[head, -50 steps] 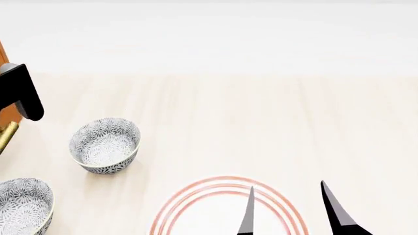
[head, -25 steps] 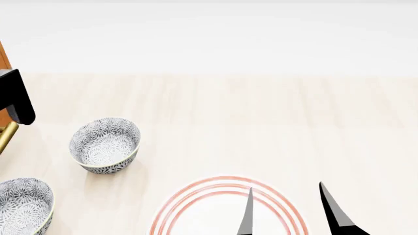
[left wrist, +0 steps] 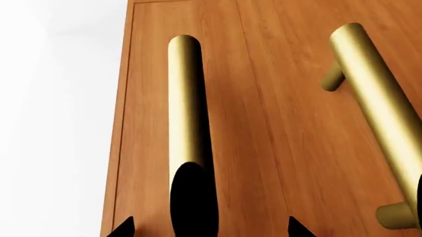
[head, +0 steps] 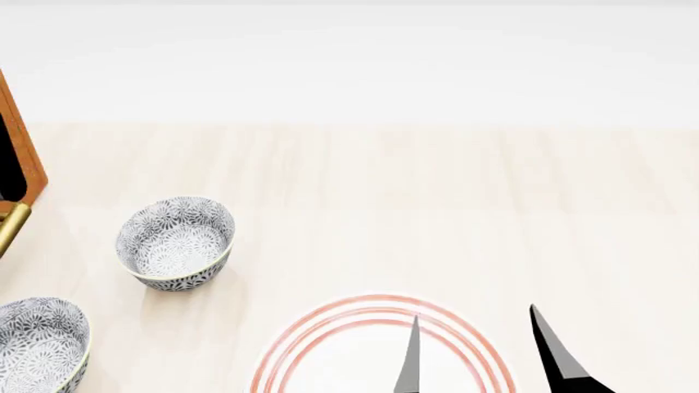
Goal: Open the top drawer of the cabinet.
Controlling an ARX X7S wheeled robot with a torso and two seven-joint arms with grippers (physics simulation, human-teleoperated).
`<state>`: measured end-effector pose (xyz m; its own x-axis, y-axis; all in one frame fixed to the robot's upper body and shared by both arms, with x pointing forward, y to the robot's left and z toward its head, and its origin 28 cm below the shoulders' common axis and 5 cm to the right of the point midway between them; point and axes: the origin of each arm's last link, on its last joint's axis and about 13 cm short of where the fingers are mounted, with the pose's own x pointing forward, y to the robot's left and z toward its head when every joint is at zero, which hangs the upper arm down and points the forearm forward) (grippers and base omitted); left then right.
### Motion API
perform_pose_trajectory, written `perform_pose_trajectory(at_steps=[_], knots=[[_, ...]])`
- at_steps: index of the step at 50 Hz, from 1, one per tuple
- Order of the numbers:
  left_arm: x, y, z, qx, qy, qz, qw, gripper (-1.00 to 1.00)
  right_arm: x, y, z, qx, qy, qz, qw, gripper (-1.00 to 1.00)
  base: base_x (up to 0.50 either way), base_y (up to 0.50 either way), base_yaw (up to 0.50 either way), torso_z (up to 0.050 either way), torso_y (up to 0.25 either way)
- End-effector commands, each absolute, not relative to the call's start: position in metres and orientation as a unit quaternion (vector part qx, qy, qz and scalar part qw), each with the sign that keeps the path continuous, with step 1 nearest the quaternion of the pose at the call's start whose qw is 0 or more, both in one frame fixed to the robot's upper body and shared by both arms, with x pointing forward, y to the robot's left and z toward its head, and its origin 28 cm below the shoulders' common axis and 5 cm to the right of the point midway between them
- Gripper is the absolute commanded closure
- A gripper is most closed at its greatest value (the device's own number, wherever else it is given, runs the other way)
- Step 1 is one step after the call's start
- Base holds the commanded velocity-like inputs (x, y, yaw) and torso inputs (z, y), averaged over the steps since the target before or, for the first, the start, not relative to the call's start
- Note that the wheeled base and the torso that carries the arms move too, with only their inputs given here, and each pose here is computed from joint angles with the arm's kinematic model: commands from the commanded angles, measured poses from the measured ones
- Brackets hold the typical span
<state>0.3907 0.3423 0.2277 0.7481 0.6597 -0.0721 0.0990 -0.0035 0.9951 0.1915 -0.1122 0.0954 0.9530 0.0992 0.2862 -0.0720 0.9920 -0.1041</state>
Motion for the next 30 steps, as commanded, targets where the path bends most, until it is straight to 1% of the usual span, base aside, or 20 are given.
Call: perform_pose_trajectory(at_steps=[1, 2, 10, 24, 30], knots=[[0.389, 0.356, 0.231, 0.666, 0.288, 0.241, 0.645, -1.0, 0.191, -0.112, 0.095, -0.048, -0.146, 0.045, 0.987, -1.0, 0.0, 0.0, 0.0, 0.0, 0.0], [0.39, 0.356, 0.232, 0.664, 0.285, 0.242, 0.648, 1.0, 0.191, -0.112, 0.095, -0.048, -0.146, 0.045, 0.987, -1.0, 0.0, 0.0, 0.0, 0.0, 0.0], [0.393, 0.353, 0.235, 0.666, 0.257, 0.24, 0.658, 1.0, 0.191, -0.112, 0.095, -0.048, -0.146, 0.045, 0.987, -1.0, 0.0, 0.0, 0.0, 0.0, 0.0], [0.392, 0.353, 0.238, 0.667, 0.249, 0.243, 0.659, 1.0, 0.191, -0.111, 0.094, -0.05, -0.144, 0.048, 0.987, -1.0, 0.0, 0.0, 0.0, 0.0, 0.0], [0.392, 0.348, 0.242, 0.67, 0.235, 0.24, 0.662, 1.0, 0.191, -0.111, 0.094, -0.051, -0.145, 0.049, 0.987, -1.0, 0.0, 0.0, 0.0, 0.0, 0.002]])
